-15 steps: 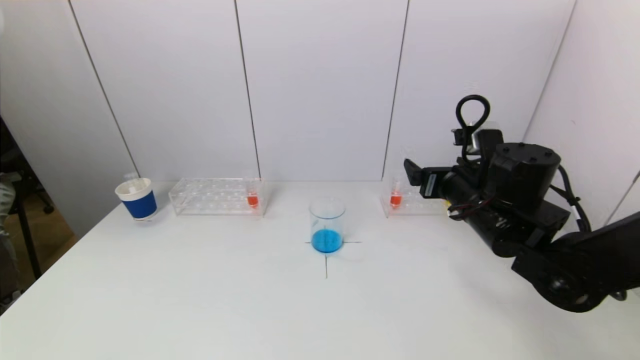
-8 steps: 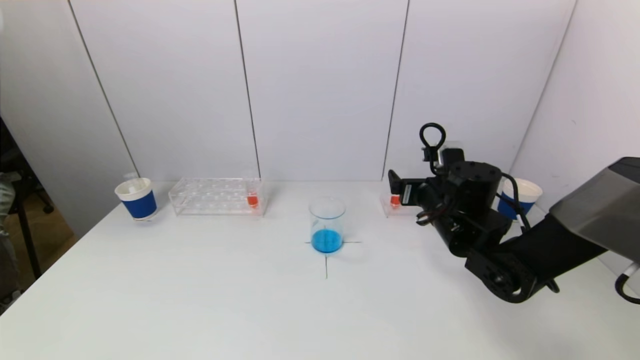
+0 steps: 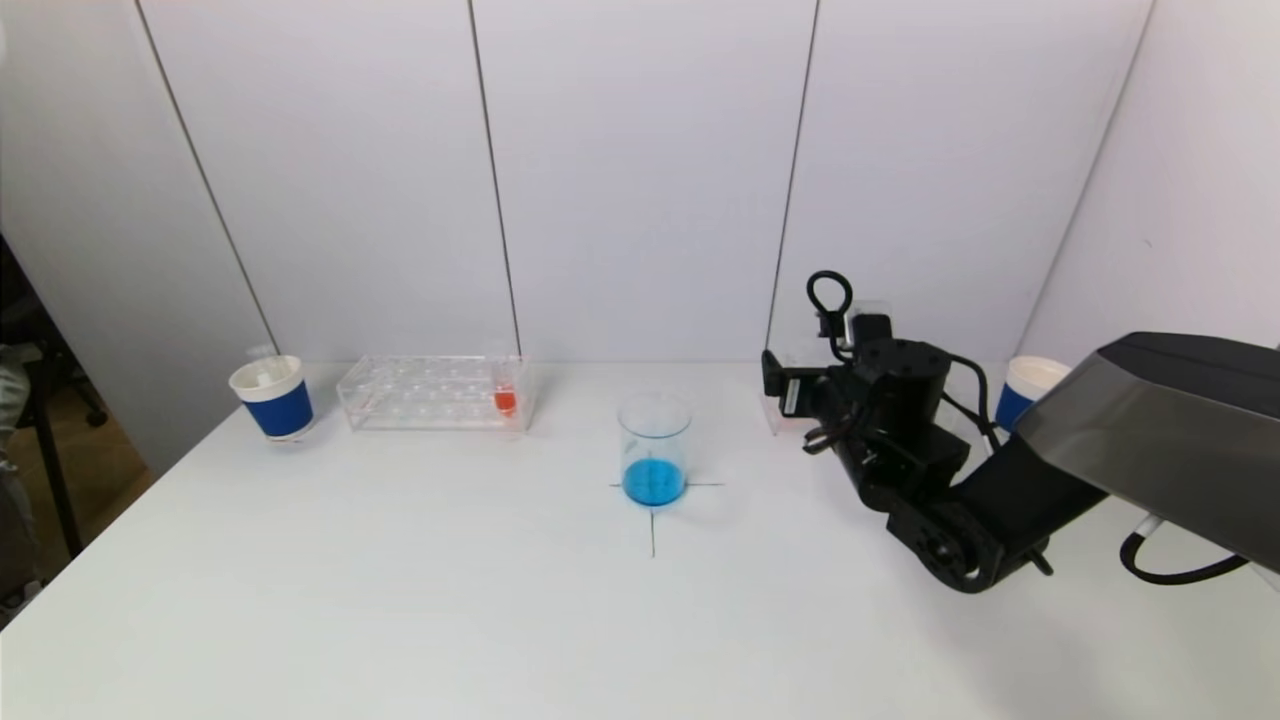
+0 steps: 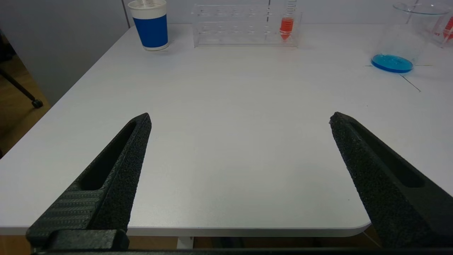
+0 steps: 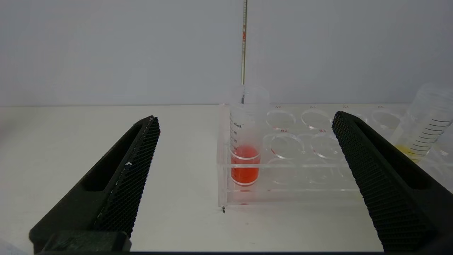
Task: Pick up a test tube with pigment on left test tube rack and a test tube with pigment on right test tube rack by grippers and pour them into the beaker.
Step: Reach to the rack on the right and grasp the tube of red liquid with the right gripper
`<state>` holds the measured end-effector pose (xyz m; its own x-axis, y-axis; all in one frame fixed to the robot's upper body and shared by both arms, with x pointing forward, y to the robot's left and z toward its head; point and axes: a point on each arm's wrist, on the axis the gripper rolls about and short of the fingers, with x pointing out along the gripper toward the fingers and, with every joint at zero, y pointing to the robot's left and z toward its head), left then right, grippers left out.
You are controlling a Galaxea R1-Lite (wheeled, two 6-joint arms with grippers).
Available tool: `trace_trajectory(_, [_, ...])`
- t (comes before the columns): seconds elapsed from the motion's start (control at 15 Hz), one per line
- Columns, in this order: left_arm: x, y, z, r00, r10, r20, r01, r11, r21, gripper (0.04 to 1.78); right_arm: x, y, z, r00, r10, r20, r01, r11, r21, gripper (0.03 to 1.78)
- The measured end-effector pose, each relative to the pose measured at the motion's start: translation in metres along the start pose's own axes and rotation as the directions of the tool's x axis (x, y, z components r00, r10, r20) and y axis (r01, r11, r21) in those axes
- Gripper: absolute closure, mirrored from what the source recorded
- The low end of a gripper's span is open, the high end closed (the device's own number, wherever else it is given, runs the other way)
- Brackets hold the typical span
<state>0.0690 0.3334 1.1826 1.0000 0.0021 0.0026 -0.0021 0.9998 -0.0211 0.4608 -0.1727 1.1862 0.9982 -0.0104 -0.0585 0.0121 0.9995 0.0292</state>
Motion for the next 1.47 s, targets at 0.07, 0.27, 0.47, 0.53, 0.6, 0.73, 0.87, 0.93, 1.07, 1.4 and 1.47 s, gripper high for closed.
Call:
trace_trajectory(0.07, [0.0, 0.0, 0.0, 1.0, 0.0, 0.0, 0.0, 1.0, 0.0, 0.06, 0.002, 0.0, -0.002, 1.0, -0.001, 0.004, 0.001, 1.0, 0.0, 0.04])
trace_trajectory(0.27, [0.0, 0.0, 0.0, 1.0, 0.0, 0.0, 0.0, 1.0, 0.0, 0.06, 0.005, 0.0, -0.01, 1.0, -0.004, -0.008, 0.004, 1.0, -0.006, 0.04])
trace_trajectory(0.47, [0.0, 0.0, 0.0, 1.0, 0.0, 0.0, 0.0, 1.0, 0.0, 0.06, 0.007, -0.001, -0.013, 1.0, -0.007, -0.008, 0.007, 1.0, -0.005, 0.04])
trace_trajectory(0.53, [0.0, 0.0, 0.0, 1.0, 0.0, 0.0, 0.0, 1.0, 0.0, 0.06, 0.007, -0.001, -0.013, 1.0, -0.007, -0.008, 0.007, 1.0, -0.005, 0.04])
trace_trajectory(0.6, [0.0, 0.0, 0.0, 1.0, 0.0, 0.0, 0.0, 1.0, 0.0, 0.06, 0.008, -0.001, -0.014, 1.0, -0.007, -0.007, 0.007, 1.0, -0.005, 0.04])
trace_trajectory(0.73, [0.0, 0.0, 0.0, 1.0, 0.001, 0.0, -0.001, 1.0, 0.001, 0.06, 0.009, -0.001, -0.015, 1.0, -0.008, -0.009, 0.008, 1.0, -0.005, 0.04])
trace_trajectory(0.87, [0.0, 0.0, 0.0, 1.0, 0.001, 0.0, -0.001, 1.0, 0.0, 0.06, 0.011, -0.001, -0.016, 1.0, -0.01, -0.007, 0.01, 1.0, -0.004, 0.04])
trace_trajectory(0.93, [0.0, 0.0, 0.0, 1.0, 0.001, 0.0, -0.001, 1.0, 0.0, 0.06, 0.012, -0.001, -0.017, 1.0, -0.012, -0.007, 0.012, 1.0, -0.004, 0.04])
trace_trajectory(1.07, [0.0, 0.0, 0.0, 1.0, 0.0, 0.0, 0.0, 1.0, 0.0, 0.06, 0.014, 0.0, -0.017, 1.0, -0.013, -0.004, 0.013, 1.0, -0.004, 0.04])
trace_trajectory(1.4, [0.0, 0.0, 0.0, 1.0, 0.0, 0.0, 0.0, 1.0, 0.0, 0.06, 0.022, 0.0, -0.016, 1.0, -0.02, 0.012, 0.02, 1.0, 0.001, 0.04])
trace_trajectory(1.47, [0.0, 0.0, 0.0, 1.0, 0.0, 0.0, 0.0, 1.0, 0.0, 0.06, 0.025, 0.0, -0.016, 1.0, -0.021, 0.017, 0.021, 1.0, 0.003, 0.04])
